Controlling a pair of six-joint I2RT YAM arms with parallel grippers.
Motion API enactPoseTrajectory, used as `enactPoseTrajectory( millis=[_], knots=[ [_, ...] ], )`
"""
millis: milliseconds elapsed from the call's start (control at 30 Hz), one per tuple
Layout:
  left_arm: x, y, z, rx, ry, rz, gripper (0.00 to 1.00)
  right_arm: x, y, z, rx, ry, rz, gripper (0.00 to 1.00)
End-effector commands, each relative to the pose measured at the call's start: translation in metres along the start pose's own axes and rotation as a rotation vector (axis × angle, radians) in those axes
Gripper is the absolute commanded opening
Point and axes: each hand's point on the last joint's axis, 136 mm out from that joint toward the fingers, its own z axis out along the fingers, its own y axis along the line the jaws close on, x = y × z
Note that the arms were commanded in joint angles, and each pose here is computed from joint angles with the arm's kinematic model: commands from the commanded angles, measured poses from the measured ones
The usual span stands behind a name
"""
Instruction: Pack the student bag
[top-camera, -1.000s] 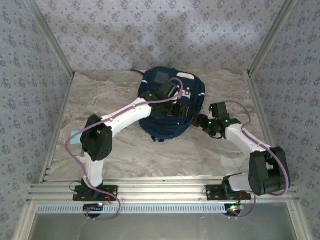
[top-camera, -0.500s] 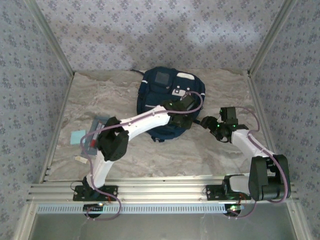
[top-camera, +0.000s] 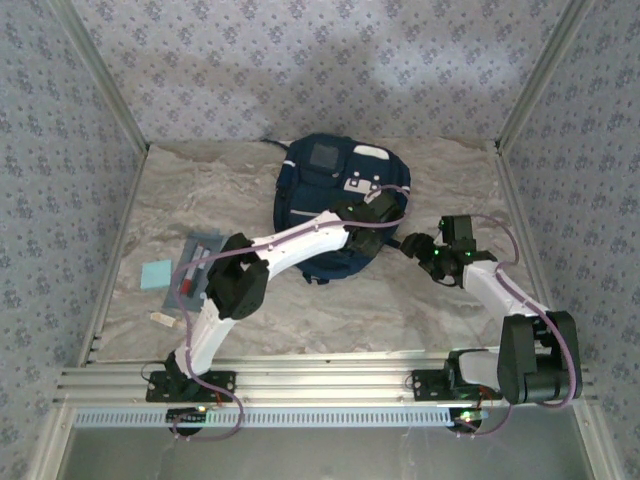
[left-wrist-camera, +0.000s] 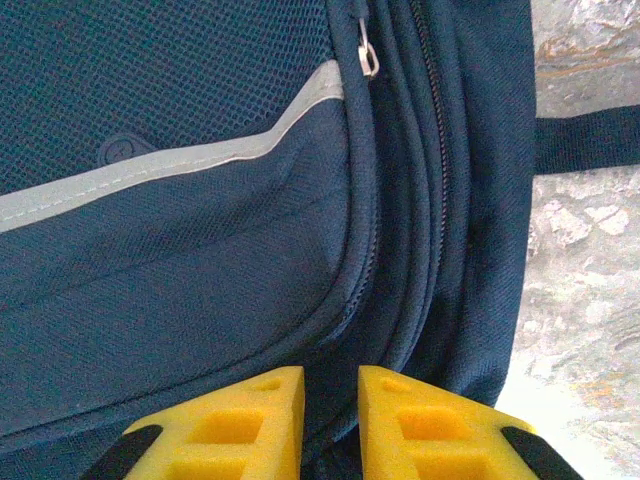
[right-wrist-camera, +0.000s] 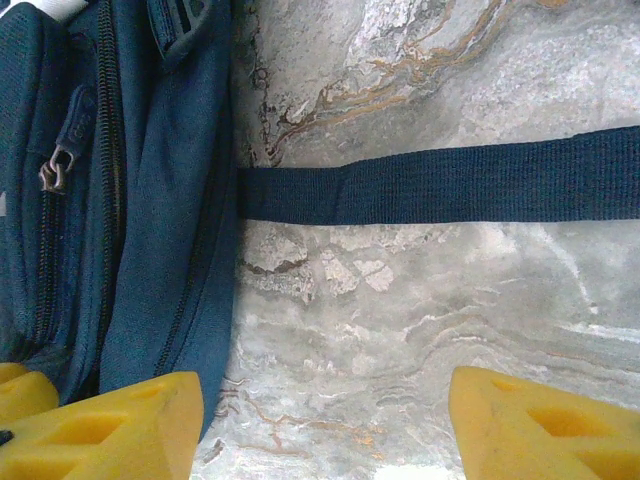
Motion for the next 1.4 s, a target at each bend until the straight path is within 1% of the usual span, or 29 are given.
enactPoseTrajectory(
  millis=[0,133,167,400,433,500,567,600,633,767,933,1100,1167,1233,1267,1367],
  knots=[
    [0.004,0.008,-0.001,-0.035,0.023,0.014,0.21,0.001,0.011,-0.002,-0.025,-0.001,-0.011,0.68],
    [0.009,0.002,-0.007,0.012,0.039,-0.010,0.28,0.003,0.016,0.001,-0.022,0.008,-0.028,0.68],
    [0.019,0.005,-0.004,0.008,0.064,-0.010,0.30,0.003,0.016,0.003,-0.020,0.012,-0.028,0.68],
    [0.030,0.009,0.004,0.018,0.100,-0.036,0.30,0.003,0.022,0.003,-0.025,0.013,-0.037,0.68],
    [0.030,0.009,0.005,0.026,0.104,-0.044,0.28,0.004,0.023,0.003,-0.026,0.014,-0.041,0.68],
    [0.030,0.009,0.005,0.036,0.102,-0.054,0.19,0.005,0.025,0.003,-0.031,0.016,-0.047,0.68],
    [0.027,0.010,0.003,0.046,0.090,-0.060,0.06,0.007,0.028,0.006,-0.037,0.021,-0.045,0.68],
    [0.025,0.010,0.002,0.051,0.084,-0.062,0.02,0.009,0.030,0.009,-0.040,0.027,-0.042,0.68],
    [0.023,0.011,-0.001,0.059,0.077,-0.067,0.00,0.010,0.032,0.012,-0.044,0.032,-0.035,0.68],
    [0.012,0.006,-0.012,0.133,0.041,-0.102,0.00,0.013,0.047,0.026,-0.062,0.030,-0.019,0.68],
    [0.001,0.004,-0.029,0.250,-0.006,-0.178,0.00,0.000,0.058,0.039,-0.126,-0.014,0.054,0.68],
    [0.001,0.005,-0.032,0.326,-0.019,-0.237,0.00,-0.003,0.077,0.056,-0.211,0.027,0.106,0.66],
    [0.002,0.005,-0.031,0.337,-0.015,-0.248,0.00,-0.002,0.084,0.062,-0.234,0.035,0.113,0.62],
    [0.002,0.005,-0.029,0.349,-0.011,-0.260,0.00,0.002,0.089,0.067,-0.249,0.053,0.119,0.54],
    [0.002,0.005,-0.028,0.357,-0.010,-0.268,0.00,0.004,0.092,0.069,-0.261,0.067,0.120,0.48],
    [0.000,0.007,-0.028,0.376,-0.016,-0.291,0.00,0.010,0.093,0.074,-0.270,0.095,0.118,0.19]
  ],
)
